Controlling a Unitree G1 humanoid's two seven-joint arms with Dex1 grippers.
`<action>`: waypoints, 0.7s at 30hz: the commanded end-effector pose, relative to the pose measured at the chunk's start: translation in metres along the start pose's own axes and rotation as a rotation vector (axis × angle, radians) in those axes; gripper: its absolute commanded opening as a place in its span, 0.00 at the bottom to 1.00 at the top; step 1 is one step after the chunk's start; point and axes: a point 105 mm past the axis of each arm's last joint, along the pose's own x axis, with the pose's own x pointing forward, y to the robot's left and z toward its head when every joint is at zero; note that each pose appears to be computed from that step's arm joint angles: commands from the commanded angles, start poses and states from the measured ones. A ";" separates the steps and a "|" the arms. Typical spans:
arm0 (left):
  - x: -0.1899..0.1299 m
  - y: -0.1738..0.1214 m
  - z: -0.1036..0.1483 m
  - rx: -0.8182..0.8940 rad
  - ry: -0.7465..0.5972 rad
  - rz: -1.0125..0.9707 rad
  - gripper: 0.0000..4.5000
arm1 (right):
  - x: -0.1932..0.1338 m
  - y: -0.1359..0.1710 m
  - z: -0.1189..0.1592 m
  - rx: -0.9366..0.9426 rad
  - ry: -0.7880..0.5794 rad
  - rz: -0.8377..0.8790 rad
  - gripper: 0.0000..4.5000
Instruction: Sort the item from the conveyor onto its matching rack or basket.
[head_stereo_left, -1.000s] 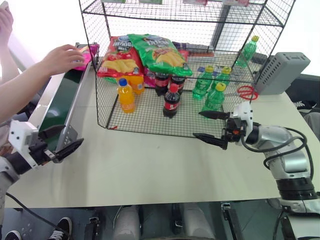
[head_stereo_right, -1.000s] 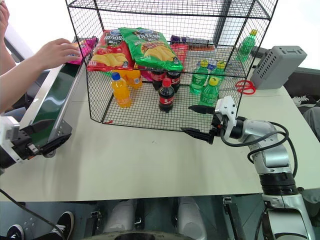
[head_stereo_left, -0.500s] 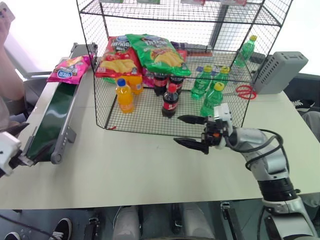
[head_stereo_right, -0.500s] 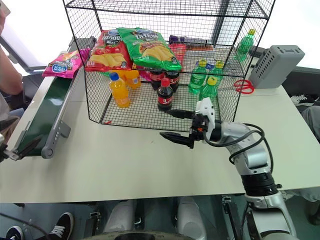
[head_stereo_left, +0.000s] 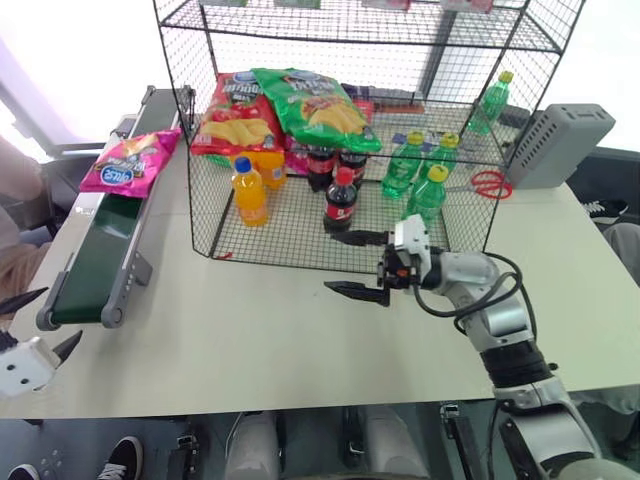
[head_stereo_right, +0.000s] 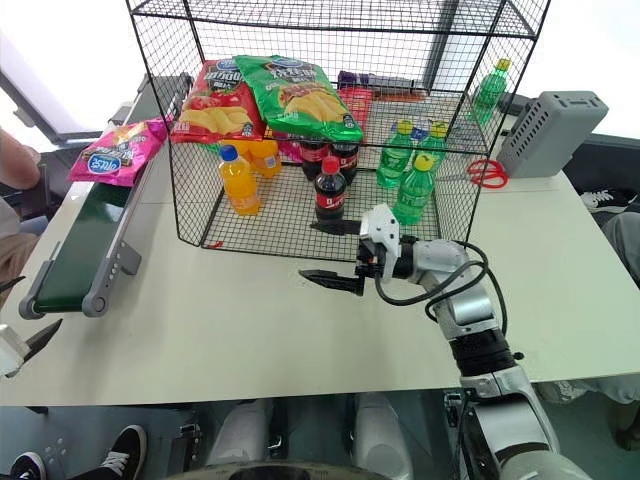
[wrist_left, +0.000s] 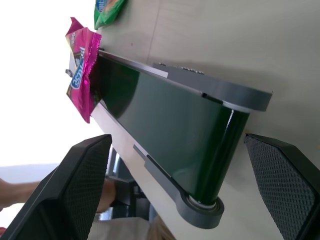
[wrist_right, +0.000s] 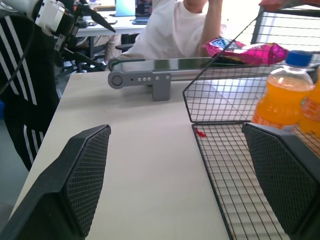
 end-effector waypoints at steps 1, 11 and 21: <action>-0.007 0.011 -0.009 0.068 0.038 0.048 1.00 | 0.003 -0.004 0.009 -0.058 -0.011 0.010 0.97; 0.000 0.010 -0.015 0.065 0.031 0.043 1.00 | 0.018 0.010 0.011 -0.075 -0.040 0.068 0.97; 0.008 0.007 -0.017 0.068 0.029 0.032 1.00 | 0.018 0.022 0.013 -0.026 -0.025 0.169 0.97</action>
